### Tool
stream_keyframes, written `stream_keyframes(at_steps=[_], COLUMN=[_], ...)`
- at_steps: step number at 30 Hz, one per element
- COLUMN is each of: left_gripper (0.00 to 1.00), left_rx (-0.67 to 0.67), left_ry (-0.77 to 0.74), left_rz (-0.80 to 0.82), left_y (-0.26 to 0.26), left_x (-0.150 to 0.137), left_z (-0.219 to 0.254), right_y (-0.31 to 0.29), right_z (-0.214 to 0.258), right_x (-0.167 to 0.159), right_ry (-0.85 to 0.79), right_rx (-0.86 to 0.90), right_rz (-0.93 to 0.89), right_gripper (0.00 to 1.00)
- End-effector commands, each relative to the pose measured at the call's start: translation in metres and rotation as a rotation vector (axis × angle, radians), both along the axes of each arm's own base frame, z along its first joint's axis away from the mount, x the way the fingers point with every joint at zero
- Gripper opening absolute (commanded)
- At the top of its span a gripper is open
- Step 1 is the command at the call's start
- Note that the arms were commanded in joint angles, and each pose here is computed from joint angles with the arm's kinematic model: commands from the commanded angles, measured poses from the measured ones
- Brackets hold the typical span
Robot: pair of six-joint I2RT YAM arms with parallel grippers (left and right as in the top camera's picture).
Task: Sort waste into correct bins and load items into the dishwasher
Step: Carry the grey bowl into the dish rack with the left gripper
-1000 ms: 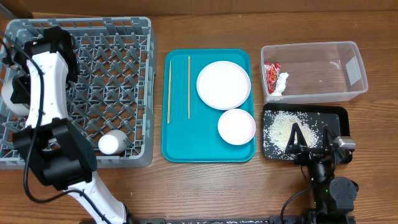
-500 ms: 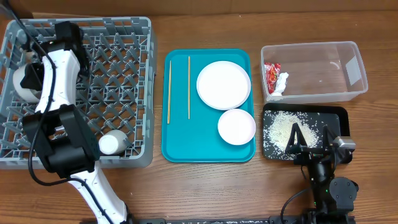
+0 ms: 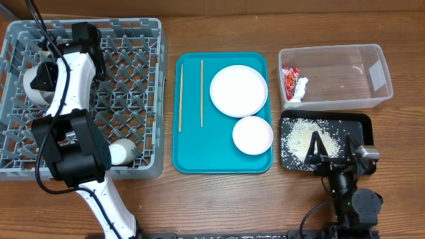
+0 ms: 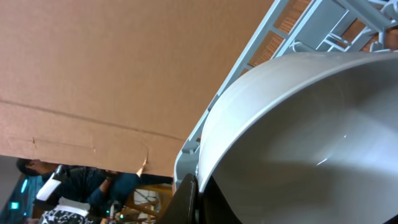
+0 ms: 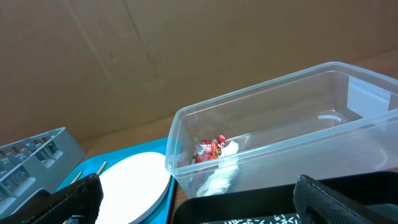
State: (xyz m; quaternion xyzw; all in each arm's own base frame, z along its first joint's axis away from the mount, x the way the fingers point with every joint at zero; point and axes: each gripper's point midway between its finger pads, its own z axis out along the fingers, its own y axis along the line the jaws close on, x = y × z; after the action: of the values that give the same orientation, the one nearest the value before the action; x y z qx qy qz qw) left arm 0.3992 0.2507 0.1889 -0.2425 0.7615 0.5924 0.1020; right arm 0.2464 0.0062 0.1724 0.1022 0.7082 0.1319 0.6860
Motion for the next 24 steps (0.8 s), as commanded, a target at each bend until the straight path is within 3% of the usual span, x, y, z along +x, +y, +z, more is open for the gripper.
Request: stream_keyframes(at_steps=[1, 7, 9, 13, 14, 19, 24], left_gripper=[0.04, 0.04, 0.09, 0.65, 0.70, 0.74, 0.80], left_rx=[-0.041, -0.043, -0.023, 0.061, 0.091, 0.105, 0.008], left_ry=[0.085, 0.135, 0.155, 0.169, 0.169, 0.110, -0.121], left_rz=[-0.027, -0.086, -0.100, -0.086, -0.078, -0.095, -0.199], left_y=[-0.005, -0.024, -0.031, -0.030, -0.030, -0.039, -0.074], left_x=[0.001, 0.009, 0.010, 0.008, 0.007, 0.008, 0.014], left_z=[-0.024, -0.037, -0.038, -0.023, -0.016, 0.008, 0.063], right_y=[-0.002, -0.002, -0.002, -0.002, -0.002, -0.002, -0.002], right_z=[-0.001, -0.001, -0.001, -0.001, -0.001, -0.001, -0.001], right_x=[0.000, 0.000, 0.000, 0.000, 0.000, 0.000, 0.000], right_ry=[-0.006, -0.006, -0.006, -0.006, -0.006, -0.006, -0.006], right_rx=[0.000, 0.000, 0.000, 0.000, 0.000, 0.000, 0.000], right_rz=[-0.009, -0.009, -0.009, -0.009, -0.009, -0.009, -0.009], right_gripper=[1.00, 1.00, 1.00, 1.00, 1.00, 1.00, 1.00])
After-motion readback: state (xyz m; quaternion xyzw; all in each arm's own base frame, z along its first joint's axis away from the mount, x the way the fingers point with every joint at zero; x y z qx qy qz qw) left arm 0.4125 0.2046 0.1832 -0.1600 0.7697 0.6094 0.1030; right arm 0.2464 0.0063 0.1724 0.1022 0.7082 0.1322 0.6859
